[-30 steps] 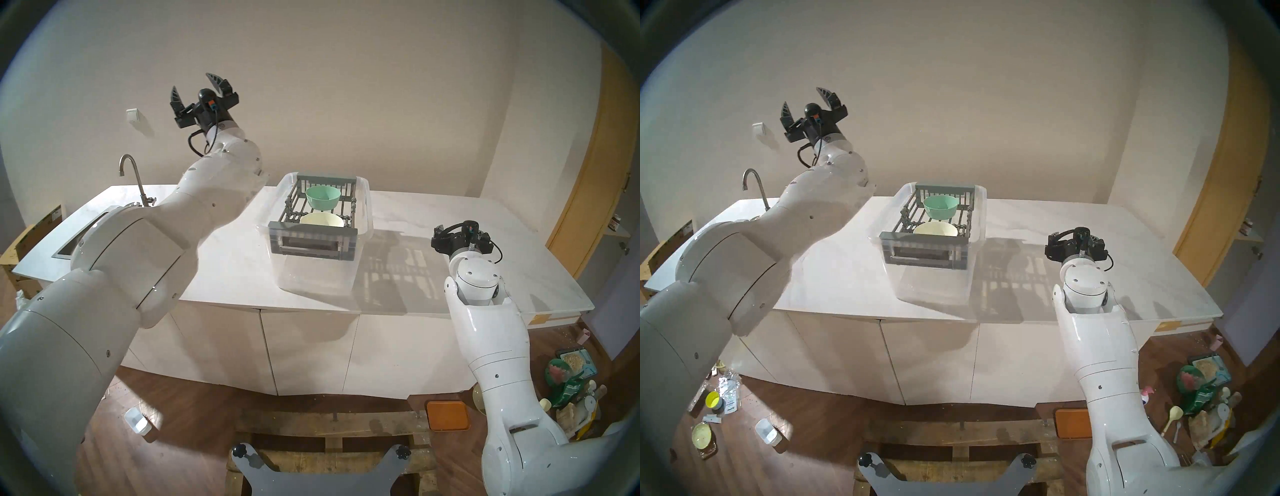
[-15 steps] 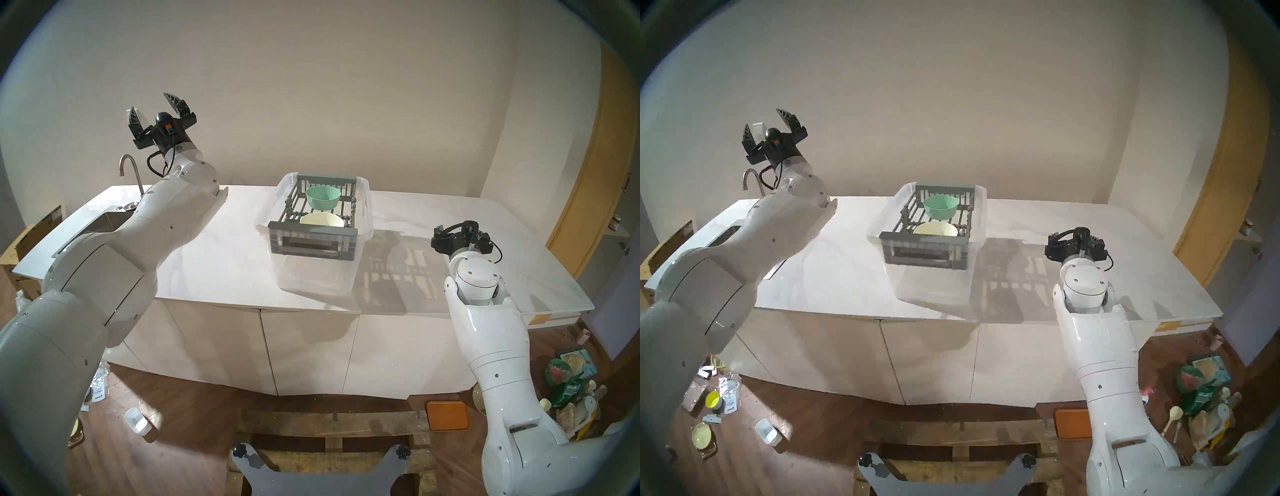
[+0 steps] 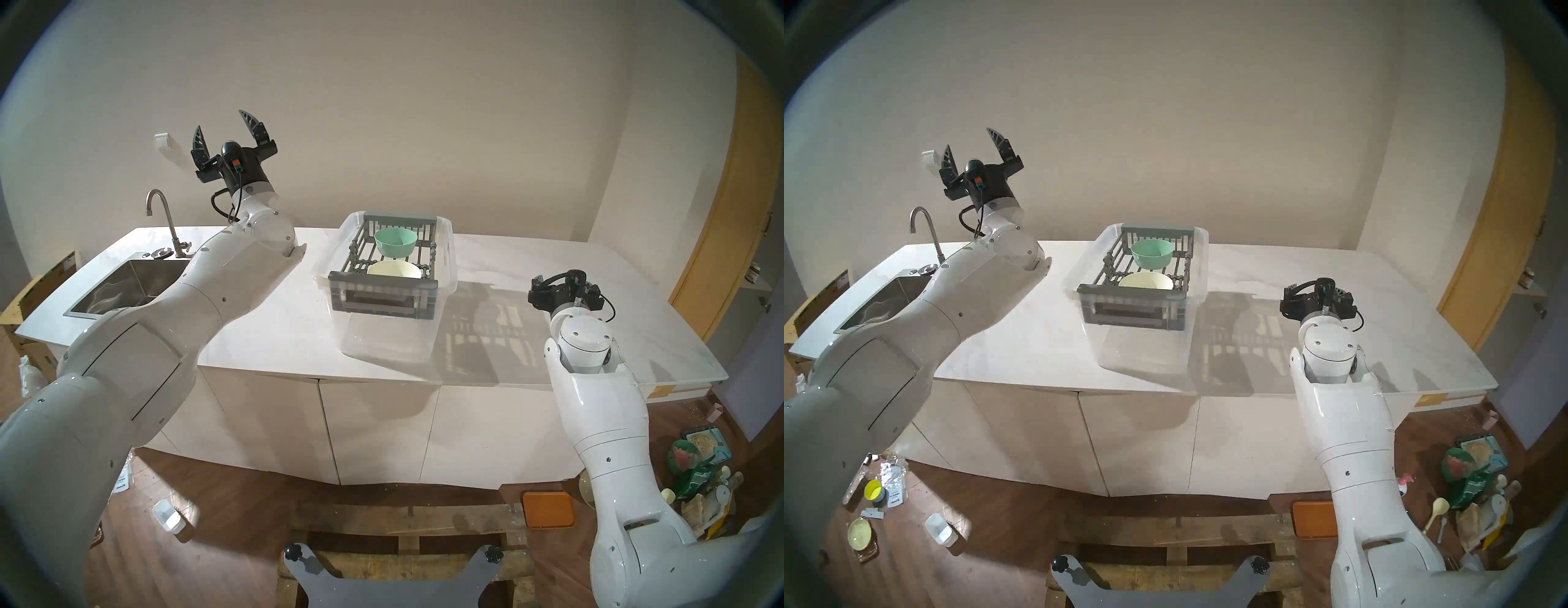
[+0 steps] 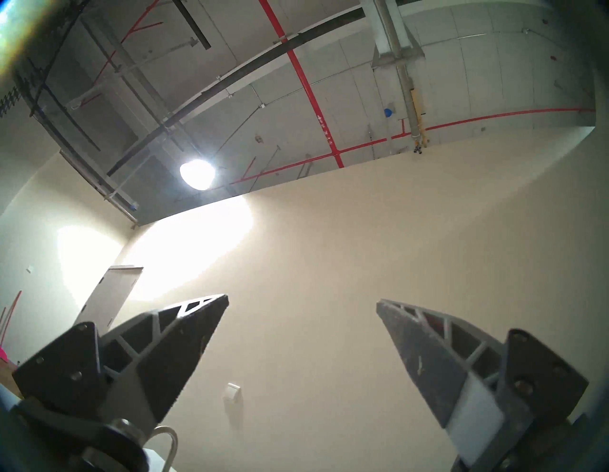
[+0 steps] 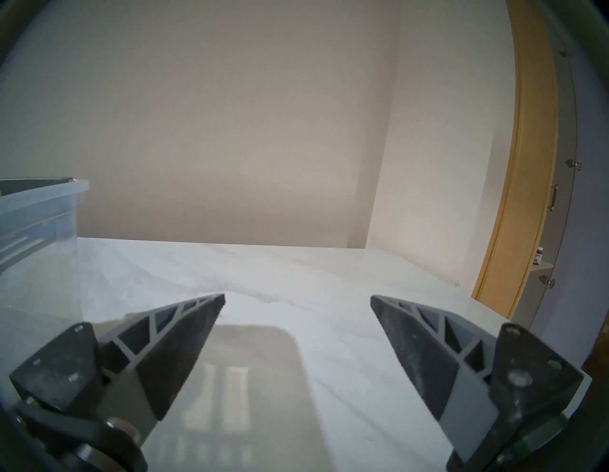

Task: Place the plate or bowl neatly into the plate slot of the drying rack

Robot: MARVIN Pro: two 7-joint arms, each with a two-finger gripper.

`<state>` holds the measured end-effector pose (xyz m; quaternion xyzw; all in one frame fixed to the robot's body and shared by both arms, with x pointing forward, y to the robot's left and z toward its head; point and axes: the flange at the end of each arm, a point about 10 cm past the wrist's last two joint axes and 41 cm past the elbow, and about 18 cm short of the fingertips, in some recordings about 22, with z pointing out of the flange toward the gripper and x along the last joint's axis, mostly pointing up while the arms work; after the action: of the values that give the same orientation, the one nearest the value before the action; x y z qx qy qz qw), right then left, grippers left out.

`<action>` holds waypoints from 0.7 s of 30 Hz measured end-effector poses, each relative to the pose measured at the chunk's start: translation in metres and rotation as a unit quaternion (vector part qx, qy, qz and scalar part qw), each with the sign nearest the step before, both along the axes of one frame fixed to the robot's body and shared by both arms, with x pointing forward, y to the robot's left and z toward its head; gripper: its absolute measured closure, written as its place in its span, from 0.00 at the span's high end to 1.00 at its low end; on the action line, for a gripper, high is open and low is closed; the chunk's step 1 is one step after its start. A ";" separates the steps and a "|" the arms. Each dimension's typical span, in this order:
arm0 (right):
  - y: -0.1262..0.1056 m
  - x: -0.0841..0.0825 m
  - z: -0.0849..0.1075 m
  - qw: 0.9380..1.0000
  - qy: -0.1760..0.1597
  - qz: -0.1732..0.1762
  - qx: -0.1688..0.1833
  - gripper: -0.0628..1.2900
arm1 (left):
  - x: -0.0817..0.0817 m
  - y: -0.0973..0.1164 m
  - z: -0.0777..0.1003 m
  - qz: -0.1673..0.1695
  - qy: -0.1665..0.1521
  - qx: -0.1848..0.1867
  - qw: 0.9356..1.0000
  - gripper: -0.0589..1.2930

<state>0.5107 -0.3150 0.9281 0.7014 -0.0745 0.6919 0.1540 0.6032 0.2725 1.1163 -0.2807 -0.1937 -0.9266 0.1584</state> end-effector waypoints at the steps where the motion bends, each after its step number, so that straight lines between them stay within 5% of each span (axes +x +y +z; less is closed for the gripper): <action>1: 0.000 0.000 0.000 1.000 0.000 0.000 0.000 0.93 | -0.001 -0.002 0.000 -0.005 -0.002 0.001 1.000 0.94; 10: 0.000 0.000 0.001 1.000 -0.001 0.000 0.000 0.93 | -0.023 -0.021 0.004 -0.055 -0.028 0.013 0.998 0.94; 16: 0.000 0.000 0.002 1.000 -0.002 0.000 0.000 0.93 | -0.055 -0.026 0.007 -0.097 -0.050 0.030 0.994 0.94; 21: 0.000 0.001 0.003 1.000 -0.003 0.000 0.000 0.93 | -0.085 -0.022 -0.011 -0.123 -0.042 0.046 0.990 0.94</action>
<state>0.5112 -0.3147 0.9310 0.6992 -0.0745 0.6943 0.1536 0.5183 0.2506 1.1048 -0.2557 -0.1212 -0.9579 0.0478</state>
